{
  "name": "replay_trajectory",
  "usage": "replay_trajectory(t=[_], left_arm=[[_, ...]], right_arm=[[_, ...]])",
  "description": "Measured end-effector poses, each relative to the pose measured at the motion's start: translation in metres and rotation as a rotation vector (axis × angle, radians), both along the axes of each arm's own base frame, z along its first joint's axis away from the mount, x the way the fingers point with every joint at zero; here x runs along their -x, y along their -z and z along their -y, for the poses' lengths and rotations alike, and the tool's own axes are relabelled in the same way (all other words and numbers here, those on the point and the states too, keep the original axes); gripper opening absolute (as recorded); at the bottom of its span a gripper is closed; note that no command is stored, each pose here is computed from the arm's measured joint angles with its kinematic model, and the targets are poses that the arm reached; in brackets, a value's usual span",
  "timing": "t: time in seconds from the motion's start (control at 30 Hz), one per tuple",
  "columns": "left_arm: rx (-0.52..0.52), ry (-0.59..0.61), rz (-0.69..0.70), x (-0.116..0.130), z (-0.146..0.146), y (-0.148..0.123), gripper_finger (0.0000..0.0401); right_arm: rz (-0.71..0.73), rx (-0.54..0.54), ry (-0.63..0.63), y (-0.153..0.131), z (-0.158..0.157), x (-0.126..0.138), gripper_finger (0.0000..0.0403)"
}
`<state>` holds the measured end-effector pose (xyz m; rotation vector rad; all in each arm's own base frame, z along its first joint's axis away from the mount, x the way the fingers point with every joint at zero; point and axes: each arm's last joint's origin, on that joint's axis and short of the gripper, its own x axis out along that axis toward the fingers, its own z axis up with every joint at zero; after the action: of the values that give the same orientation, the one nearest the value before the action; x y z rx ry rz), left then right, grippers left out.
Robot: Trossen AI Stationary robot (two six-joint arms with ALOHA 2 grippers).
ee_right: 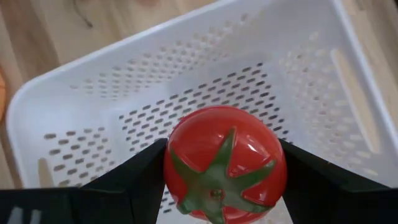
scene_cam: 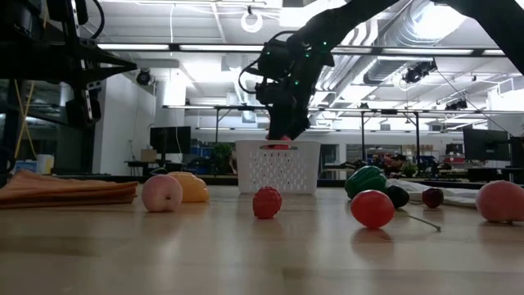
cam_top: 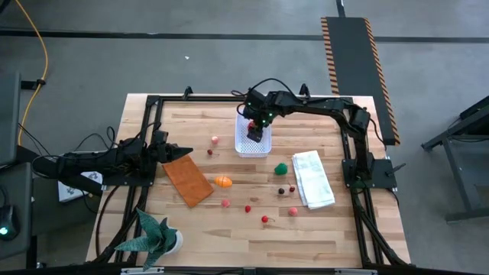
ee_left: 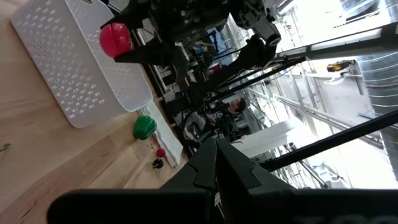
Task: Pick and placing Produce into tupperware
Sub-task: Put the tomato into the white bin
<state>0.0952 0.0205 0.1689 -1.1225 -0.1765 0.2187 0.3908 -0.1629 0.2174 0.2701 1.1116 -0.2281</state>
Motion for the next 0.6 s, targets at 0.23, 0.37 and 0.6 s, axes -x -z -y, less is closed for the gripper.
replay_trajectory(t=[0.23,0.37,0.6], left_arm=[[0.000,0.000,0.000,0.000,0.000,0.000,0.0001],[0.001,0.001,0.000,0.000,0.000,0.000,0.0001],[0.001,0.004,0.001,0.000,0.000,0.000,0.0001]], right_arm=[[0.011,-0.008,0.018,0.008,0.003,-0.004,0.0249],[-0.026,-0.032,0.024,0.020,0.003,-0.006,0.0249],[-0.046,-0.043,0.028,0.029,0.003,-0.008,0.0249]])
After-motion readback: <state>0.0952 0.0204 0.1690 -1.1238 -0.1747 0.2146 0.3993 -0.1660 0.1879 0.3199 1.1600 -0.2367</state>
